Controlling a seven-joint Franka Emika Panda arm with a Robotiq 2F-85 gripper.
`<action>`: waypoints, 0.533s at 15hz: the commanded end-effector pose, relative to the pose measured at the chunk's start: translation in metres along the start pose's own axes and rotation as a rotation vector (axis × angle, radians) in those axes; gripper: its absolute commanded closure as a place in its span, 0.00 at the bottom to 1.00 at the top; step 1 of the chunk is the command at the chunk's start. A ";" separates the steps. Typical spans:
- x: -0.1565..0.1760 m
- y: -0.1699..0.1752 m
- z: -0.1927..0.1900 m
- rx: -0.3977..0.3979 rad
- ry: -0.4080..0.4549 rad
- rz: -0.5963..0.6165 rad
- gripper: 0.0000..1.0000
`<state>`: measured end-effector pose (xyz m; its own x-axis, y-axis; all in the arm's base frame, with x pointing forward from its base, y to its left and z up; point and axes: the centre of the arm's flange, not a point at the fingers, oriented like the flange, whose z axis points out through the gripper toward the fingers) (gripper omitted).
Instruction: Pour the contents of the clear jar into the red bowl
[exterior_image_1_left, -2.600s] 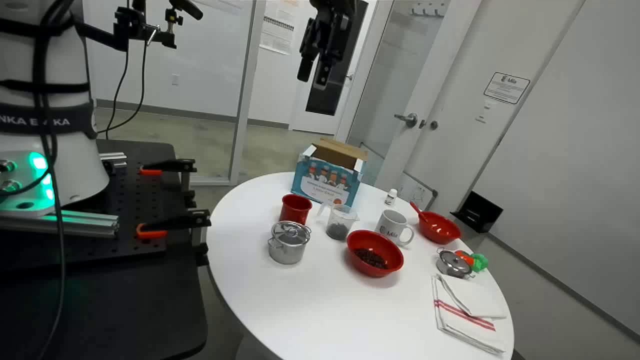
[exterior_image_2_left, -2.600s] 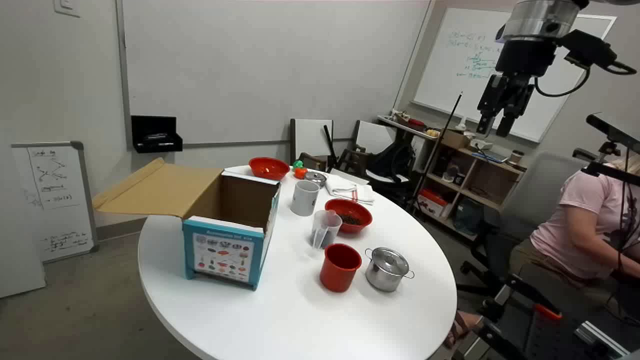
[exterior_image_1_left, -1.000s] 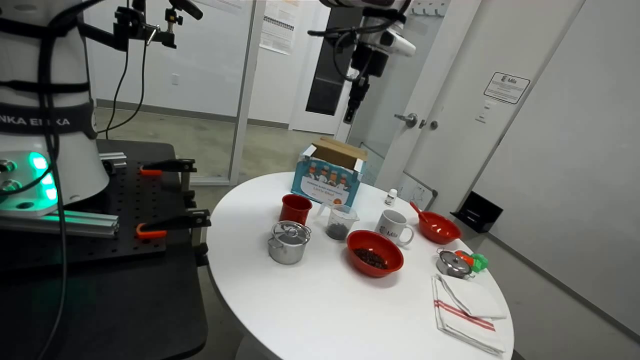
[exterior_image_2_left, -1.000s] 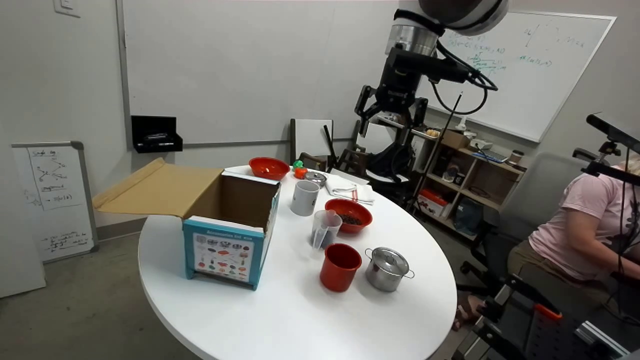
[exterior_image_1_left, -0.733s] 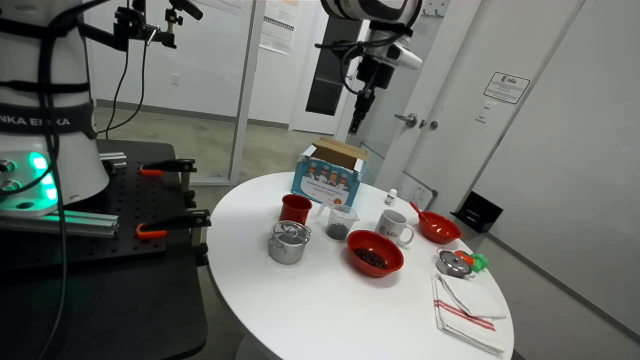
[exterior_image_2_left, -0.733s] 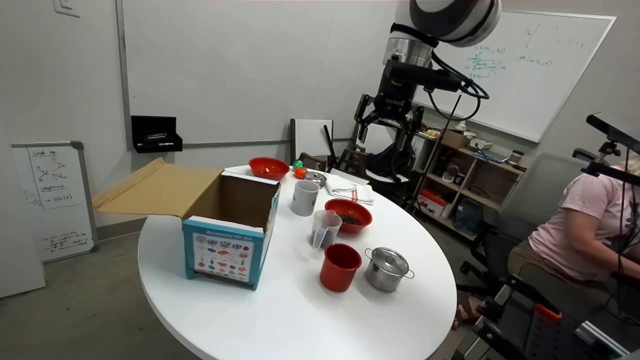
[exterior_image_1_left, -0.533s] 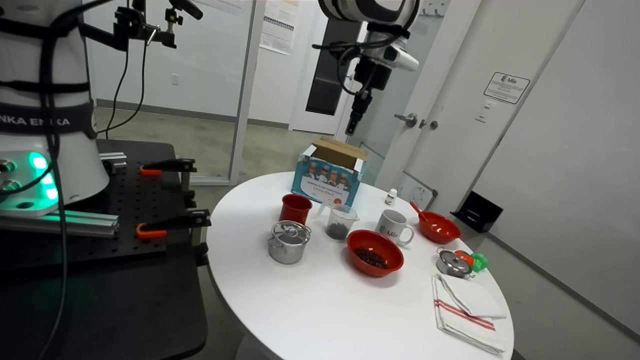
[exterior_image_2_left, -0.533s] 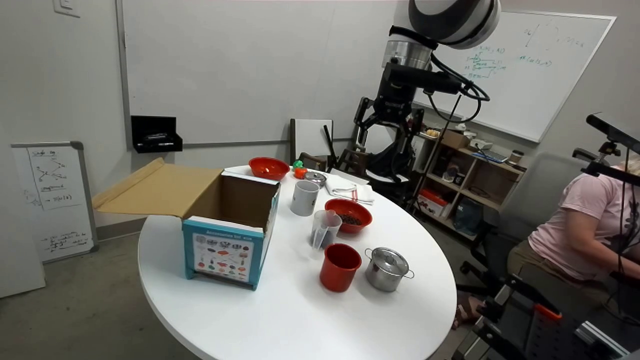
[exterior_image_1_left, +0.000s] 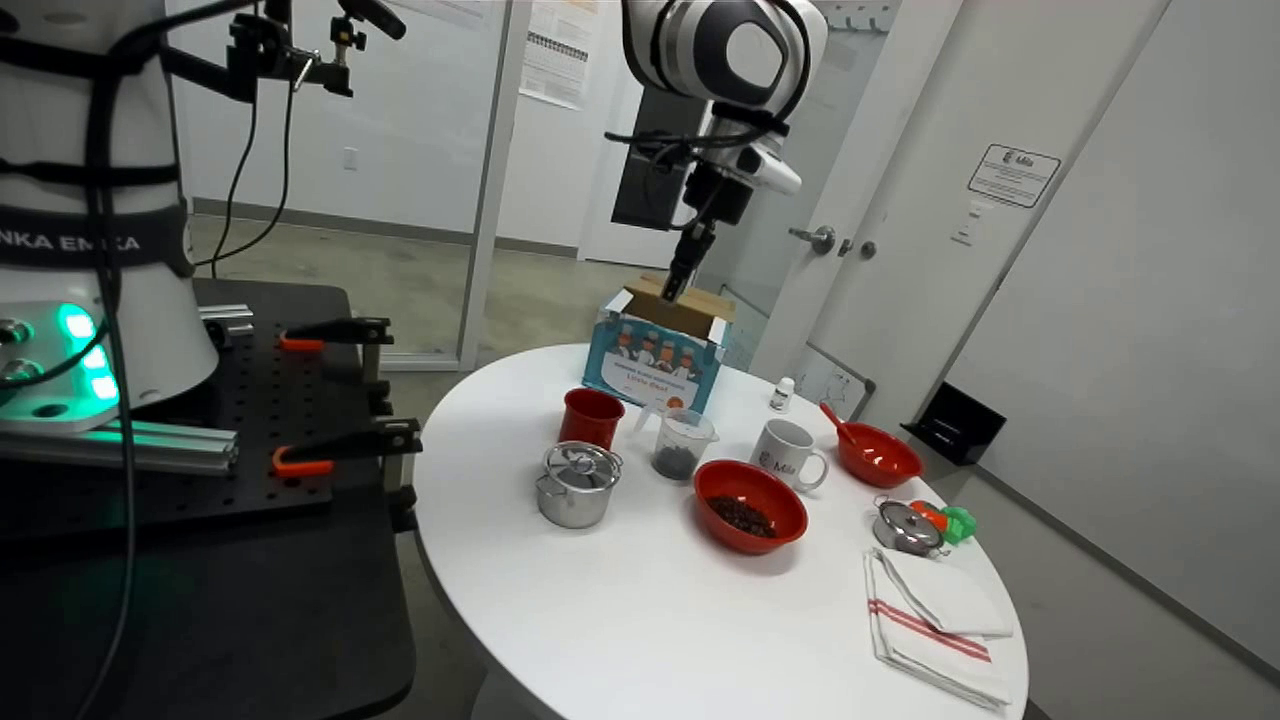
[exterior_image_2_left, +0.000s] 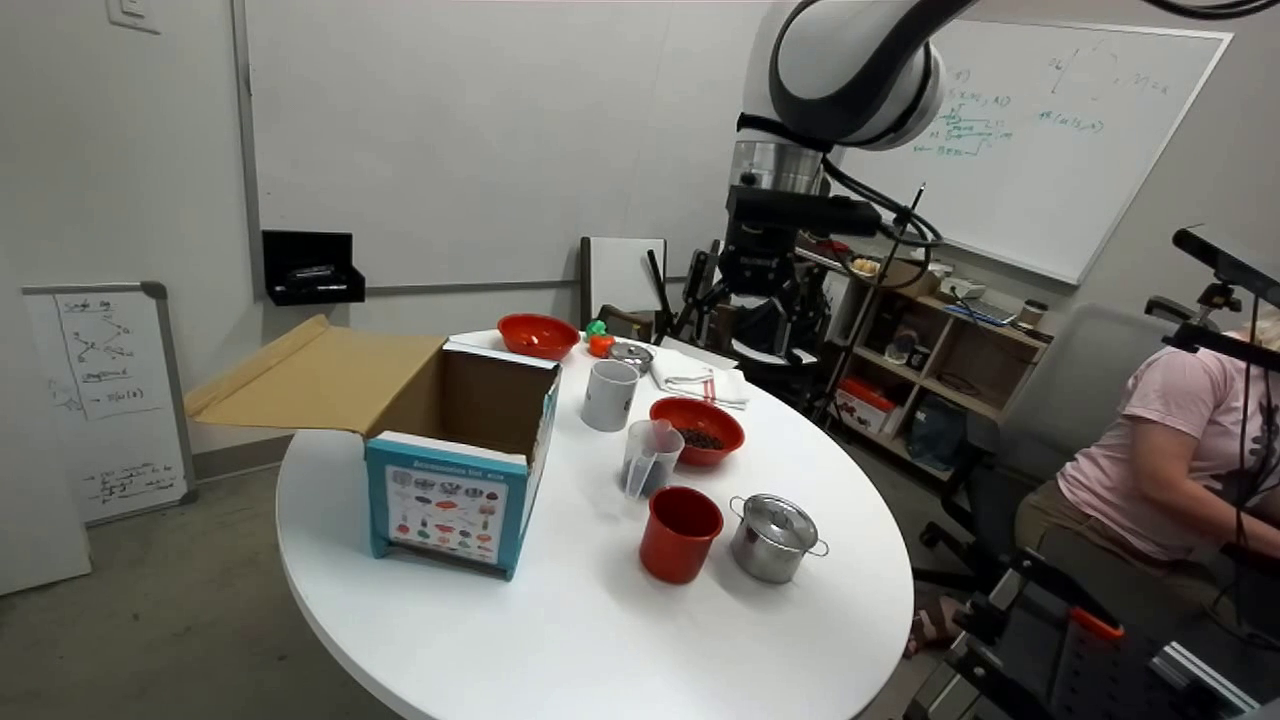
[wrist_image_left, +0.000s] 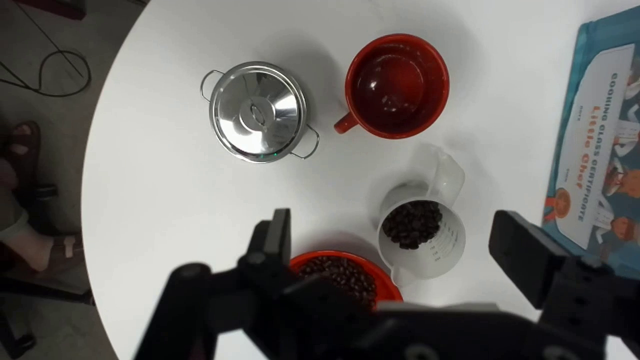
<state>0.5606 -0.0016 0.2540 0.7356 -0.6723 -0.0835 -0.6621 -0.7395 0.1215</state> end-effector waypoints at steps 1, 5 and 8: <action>0.030 -0.020 0.030 -0.013 -0.001 0.007 0.00; 0.047 -0.041 0.049 -0.025 -0.006 0.010 0.00; 0.054 -0.063 0.064 -0.029 -0.010 -0.001 0.00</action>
<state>0.6016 -0.0038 0.1965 0.7343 -0.6728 -0.0900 -0.6580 -0.7381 0.1495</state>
